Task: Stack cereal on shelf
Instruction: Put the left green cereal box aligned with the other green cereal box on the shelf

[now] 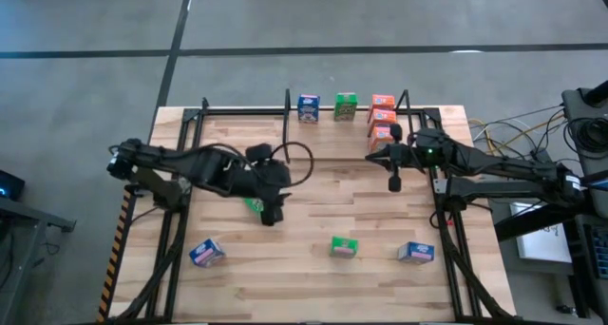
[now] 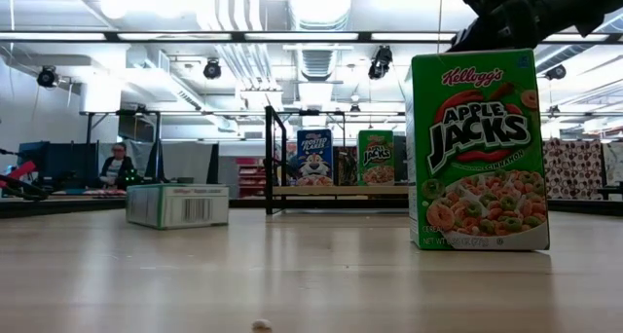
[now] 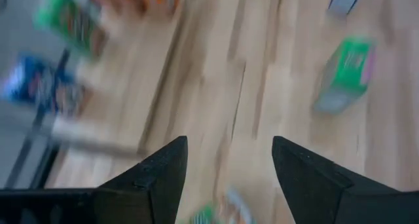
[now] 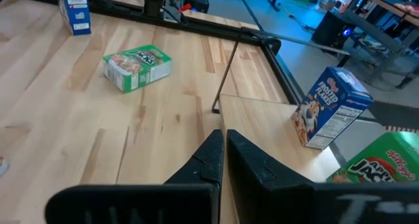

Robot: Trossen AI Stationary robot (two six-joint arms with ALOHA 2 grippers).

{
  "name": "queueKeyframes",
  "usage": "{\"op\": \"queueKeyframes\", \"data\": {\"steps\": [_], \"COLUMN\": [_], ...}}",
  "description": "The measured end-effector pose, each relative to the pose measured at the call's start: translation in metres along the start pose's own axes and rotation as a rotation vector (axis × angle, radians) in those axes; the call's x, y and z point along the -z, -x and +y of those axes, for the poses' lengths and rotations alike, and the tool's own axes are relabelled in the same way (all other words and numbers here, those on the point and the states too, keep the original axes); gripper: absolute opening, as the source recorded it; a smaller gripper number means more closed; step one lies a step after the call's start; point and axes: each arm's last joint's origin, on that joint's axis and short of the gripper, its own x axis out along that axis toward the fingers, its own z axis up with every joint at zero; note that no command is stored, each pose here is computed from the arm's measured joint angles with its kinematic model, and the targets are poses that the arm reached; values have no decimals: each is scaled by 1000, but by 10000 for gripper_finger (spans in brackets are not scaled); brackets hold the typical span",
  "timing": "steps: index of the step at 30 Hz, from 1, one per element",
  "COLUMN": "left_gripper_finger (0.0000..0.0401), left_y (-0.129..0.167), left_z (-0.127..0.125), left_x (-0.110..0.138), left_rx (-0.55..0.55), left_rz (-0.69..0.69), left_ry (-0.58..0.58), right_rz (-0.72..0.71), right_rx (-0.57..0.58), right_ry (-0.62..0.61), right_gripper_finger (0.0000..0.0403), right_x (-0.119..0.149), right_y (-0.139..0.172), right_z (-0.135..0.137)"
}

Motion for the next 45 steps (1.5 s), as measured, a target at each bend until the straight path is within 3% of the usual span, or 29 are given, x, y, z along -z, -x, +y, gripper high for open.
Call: {"op": "queueKeyframes", "data": {"steps": [5,9,18,24,30,36,40,45], "left_gripper_finger": [206,206,206,206,206,206,206,206], "left_y": [-8,-16,-19,14,73,110,104,63], "left_z": [5,8,8,19,36,55,58,46], "left_x": [26,37,40,32,26,45,59,86], "left_rx": [-109,-185,-193,-150,-147,-227,-235,-224], "left_rz": [206,263,274,312,61,-131,-198,-199], "left_ry": [152,275,276,259,309,347,383,389], "right_rz": [-9,-8,-9,-10,-25,-23,-26,-39], "right_rx": [3,4,4,4,9,9,10,14], "right_ry": [13,16,16,16,19,38,46,50], "right_gripper_finger": [9,9,9,9,9,9,9,9], "right_x": [-1,-1,-1,-1,-2,-2,-3,-4], "right_y": [2,1,2,2,2,1,1,1], "right_z": [0,0,0,0,-1,-1,-1,-1]}}
